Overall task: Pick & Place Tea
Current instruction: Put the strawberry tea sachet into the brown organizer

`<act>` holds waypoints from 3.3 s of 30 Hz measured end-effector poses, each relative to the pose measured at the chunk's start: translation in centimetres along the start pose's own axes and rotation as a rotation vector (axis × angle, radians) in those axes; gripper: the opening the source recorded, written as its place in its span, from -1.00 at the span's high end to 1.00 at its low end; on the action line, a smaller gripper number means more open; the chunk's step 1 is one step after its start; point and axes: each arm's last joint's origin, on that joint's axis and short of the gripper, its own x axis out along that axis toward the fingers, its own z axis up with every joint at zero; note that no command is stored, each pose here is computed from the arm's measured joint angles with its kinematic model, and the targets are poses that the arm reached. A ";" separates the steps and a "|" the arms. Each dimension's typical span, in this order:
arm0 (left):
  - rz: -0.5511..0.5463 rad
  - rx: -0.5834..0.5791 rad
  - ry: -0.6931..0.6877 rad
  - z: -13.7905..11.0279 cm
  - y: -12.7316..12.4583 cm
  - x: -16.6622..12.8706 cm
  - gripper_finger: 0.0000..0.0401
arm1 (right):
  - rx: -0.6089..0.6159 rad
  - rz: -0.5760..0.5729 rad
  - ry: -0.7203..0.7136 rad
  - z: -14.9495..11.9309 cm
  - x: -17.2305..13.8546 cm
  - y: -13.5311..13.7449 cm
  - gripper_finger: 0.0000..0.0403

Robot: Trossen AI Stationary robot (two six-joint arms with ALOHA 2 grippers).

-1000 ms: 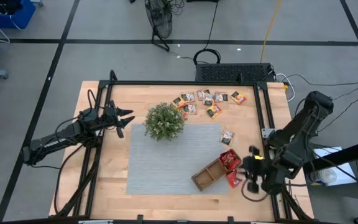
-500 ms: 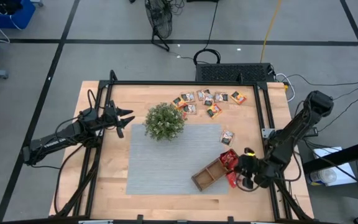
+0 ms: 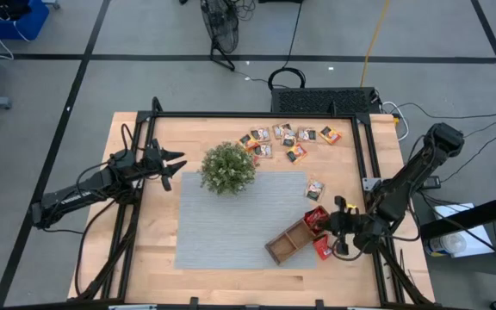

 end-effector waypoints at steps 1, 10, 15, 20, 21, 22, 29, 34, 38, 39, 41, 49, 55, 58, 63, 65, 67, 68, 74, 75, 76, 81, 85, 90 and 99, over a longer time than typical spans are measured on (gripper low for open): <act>0.000 0.000 0.000 0.0 0.0 0.0 0.26 | -0.035 -0.027 -0.020 0.1 0.0 -0.1 1.00; 0.000 0.000 0.000 0.0 0.0 0.0 0.27 | -0.236 -0.038 -0.150 1.5 0.2 0.4 0.99; 0.000 0.000 0.000 0.0 0.0 0.0 0.26 | -0.278 0.039 -0.168 1.7 0.0 1.1 1.00; 0.000 0.000 0.000 0.0 0.0 0.0 0.26 | -0.300 0.026 -0.205 2.0 -0.1 1.2 1.00; 0.000 0.000 0.000 0.0 0.0 0.0 0.27 | -0.312 0.034 -0.226 2.2 -0.1 1.3 1.00; 0.000 0.000 0.000 0.0 0.0 0.0 0.26 | -0.320 0.045 -0.250 2.5 -0.2 1.5 0.99; 0.000 0.000 0.000 0.0 0.0 0.0 0.26 | -0.396 0.070 -0.450 4.7 -0.9 2.3 0.98; 0.000 0.000 0.000 0.0 0.0 0.0 0.26 | -0.495 -0.096 -0.343 6.5 -1.1 2.8 0.78; 0.000 0.000 0.000 0.0 0.0 0.0 0.26 | -0.434 -0.134 -0.031 7.5 -0.8 4.1 0.43; 0.000 0.000 0.000 0.0 0.0 0.0 0.27 | -0.392 -0.135 0.062 7.7 -0.6 4.4 0.32; 0.000 0.000 0.000 0.0 0.0 0.0 0.26 | -0.266 -0.143 0.279 8.0 0.0 4.8 0.14; 0.000 0.000 0.000 0.0 0.0 0.0 0.27 | 0.305 -0.223 0.716 6.0 3.2 6.3 -0.18; 0.000 0.000 0.000 0.0 0.0 0.0 0.26 | 0.545 -0.372 0.705 4.4 4.9 6.2 -0.19; 0.000 0.000 0.000 0.0 0.0 0.0 0.26 | 0.596 -0.430 0.710 3.1 5.6 5.9 -0.17; 0.000 0.000 0.000 0.0 0.0 0.0 0.27 | 0.644 -0.395 0.715 1.8 6.9 6.4 -0.12; 0.000 0.000 0.000 0.0 0.0 0.0 0.26 | 0.662 -0.382 0.708 1.8 7.1 6.6 -0.07; 0.000 0.000 0.000 0.0 0.0 0.0 0.27 | 0.672 -0.378 0.708 1.7 7.1 6.7 -0.01; 0.000 0.000 0.000 0.0 0.0 0.0 0.26 | 0.673 -0.375 0.708 1.7 7.0 6.7 0.04; 0.000 0.000 0.000 0.0 0.0 0.0 0.27 | 0.658 -0.337 0.745 1.4 6.3 7.4 0.47; 0.000 0.000 0.001 0.0 0.0 0.0 0.26 | 0.654 -0.331 0.755 1.3 6.2 7.5 0.57; 0.000 0.000 0.000 0.0 0.0 0.0 0.26 | 0.649 -0.326 0.758 1.2 6.1 7.7 0.66; 0.000 0.000 0.000 0.0 0.0 0.0 0.27 | 0.611 -0.294 0.692 1.3 4.8 8.6 0.95; 0.000 0.000 0.000 0.0 0.0 0.0 0.26 | 0.586 -0.281 0.543 2.8 2.5 9.1 0.98; 0.000 0.000 0.000 0.0 0.0 0.0 0.26 | 0.504 -0.377 0.315 3.3 0.6 8.0 0.99; 0.000 0.000 0.000 0.0 0.0 0.0 0.26 | 0.376 -0.520 0.136 0.8 1.2 5.4 0.99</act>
